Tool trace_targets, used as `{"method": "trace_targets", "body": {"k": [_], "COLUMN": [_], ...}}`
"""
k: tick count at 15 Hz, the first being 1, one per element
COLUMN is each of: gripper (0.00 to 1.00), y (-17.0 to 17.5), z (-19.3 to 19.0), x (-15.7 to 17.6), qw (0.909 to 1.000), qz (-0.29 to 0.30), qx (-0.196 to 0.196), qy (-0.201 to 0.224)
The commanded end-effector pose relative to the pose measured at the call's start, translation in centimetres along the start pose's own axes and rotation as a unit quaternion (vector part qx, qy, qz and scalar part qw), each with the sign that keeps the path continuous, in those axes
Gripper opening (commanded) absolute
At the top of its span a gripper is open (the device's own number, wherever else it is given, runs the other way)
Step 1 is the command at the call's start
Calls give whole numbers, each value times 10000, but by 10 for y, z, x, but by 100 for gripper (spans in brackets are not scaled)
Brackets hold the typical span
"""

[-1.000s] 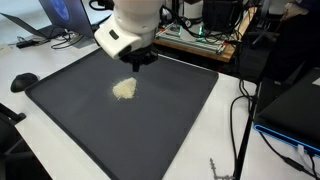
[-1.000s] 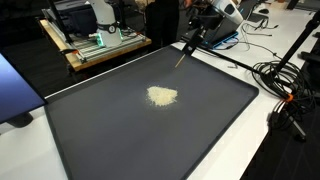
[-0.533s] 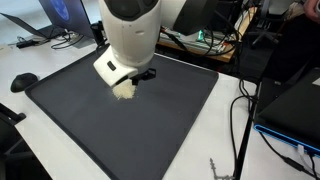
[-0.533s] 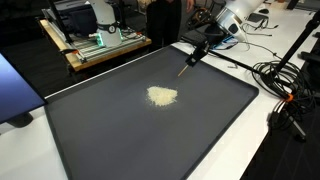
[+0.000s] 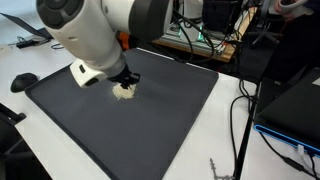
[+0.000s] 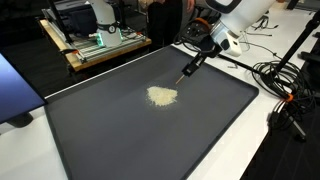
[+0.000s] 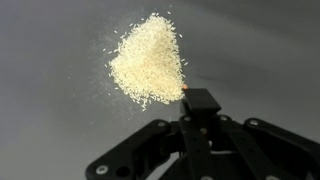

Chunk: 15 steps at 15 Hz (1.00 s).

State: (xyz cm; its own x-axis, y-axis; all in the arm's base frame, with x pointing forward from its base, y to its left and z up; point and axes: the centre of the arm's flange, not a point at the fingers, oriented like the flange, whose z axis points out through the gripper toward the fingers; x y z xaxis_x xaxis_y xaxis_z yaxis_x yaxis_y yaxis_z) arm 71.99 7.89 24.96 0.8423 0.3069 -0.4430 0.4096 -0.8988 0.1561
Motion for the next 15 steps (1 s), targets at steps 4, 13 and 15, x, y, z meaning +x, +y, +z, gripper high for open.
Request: {"method": "trace_targets", "body": {"k": [4,13,15], "gripper": [3,3,3], "y": [64,107,110], "z": [6,11,16], "x": [-23,-73,-85], "qw": [9937,9805,9779], "qz": [525,1104,1197], "qx": [839,1400,1497], "qy": [518,824,839]}}
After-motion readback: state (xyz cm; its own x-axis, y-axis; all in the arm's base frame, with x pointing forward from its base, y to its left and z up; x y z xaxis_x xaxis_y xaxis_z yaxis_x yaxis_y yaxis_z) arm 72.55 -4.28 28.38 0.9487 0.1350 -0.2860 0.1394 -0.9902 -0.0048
